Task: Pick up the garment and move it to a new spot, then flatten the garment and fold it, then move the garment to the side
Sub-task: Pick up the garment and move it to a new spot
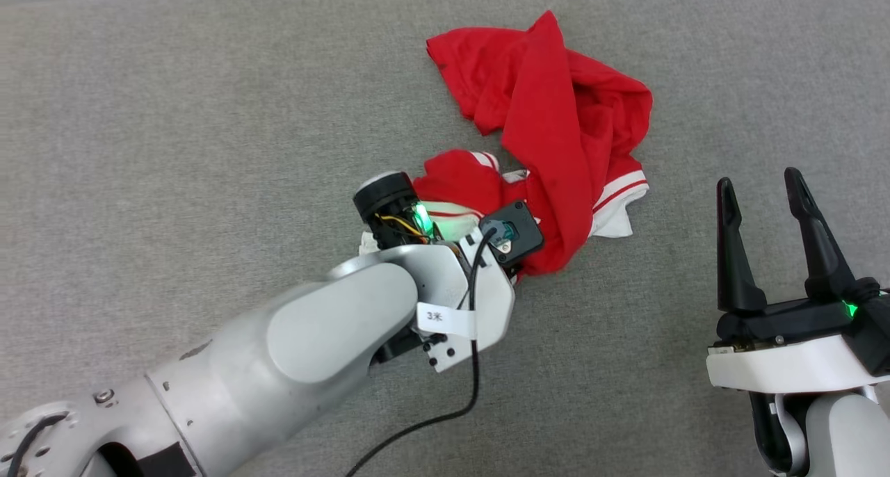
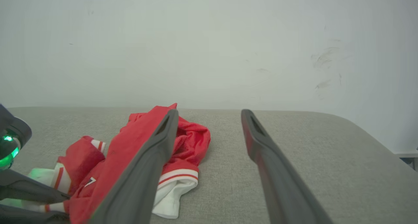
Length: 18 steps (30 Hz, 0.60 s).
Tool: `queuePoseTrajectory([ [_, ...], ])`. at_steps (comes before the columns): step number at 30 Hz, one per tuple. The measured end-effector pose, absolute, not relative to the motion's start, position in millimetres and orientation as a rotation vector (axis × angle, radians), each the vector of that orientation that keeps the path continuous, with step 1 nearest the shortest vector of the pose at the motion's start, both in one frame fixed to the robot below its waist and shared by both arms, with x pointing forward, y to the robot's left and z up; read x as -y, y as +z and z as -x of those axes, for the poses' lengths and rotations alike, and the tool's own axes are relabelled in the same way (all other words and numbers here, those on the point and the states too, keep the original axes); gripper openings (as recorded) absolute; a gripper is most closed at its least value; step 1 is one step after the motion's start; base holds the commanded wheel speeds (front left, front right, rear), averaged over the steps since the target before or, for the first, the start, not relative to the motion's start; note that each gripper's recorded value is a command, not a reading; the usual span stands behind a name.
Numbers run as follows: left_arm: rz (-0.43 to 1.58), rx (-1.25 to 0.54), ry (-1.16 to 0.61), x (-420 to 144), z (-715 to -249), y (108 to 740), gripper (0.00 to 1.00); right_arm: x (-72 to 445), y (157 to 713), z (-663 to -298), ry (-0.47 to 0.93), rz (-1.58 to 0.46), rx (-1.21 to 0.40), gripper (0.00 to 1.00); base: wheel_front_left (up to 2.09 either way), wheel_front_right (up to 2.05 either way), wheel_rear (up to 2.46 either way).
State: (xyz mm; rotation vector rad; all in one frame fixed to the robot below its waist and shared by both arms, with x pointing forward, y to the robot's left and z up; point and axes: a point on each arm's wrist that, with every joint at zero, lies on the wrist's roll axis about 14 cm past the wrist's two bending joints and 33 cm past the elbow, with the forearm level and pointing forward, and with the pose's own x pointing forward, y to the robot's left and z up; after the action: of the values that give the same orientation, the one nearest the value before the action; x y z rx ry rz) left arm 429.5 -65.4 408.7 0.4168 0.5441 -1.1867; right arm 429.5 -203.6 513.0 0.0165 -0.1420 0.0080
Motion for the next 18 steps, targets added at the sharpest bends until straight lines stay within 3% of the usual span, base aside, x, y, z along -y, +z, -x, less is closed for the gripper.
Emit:
queuePoseTrajectory([
  [1,-0.421,-0.518,-1.178,64,-433,413,1.00,202,514,-429,0.012,-0.017,0.144,1.00,0.00,0.00,0.00],
  [10,-0.261,-0.166,-1.035,56,-475,498,1.00,197,523,-415,0.025,-0.023,0.157,1.00,0.00,0.00,0.00],
  [18,-0.188,0.060,-0.783,4,-493,556,1.00,189,533,-400,0.044,-0.031,0.180,1.00,0.00,0.00,0.00],
])
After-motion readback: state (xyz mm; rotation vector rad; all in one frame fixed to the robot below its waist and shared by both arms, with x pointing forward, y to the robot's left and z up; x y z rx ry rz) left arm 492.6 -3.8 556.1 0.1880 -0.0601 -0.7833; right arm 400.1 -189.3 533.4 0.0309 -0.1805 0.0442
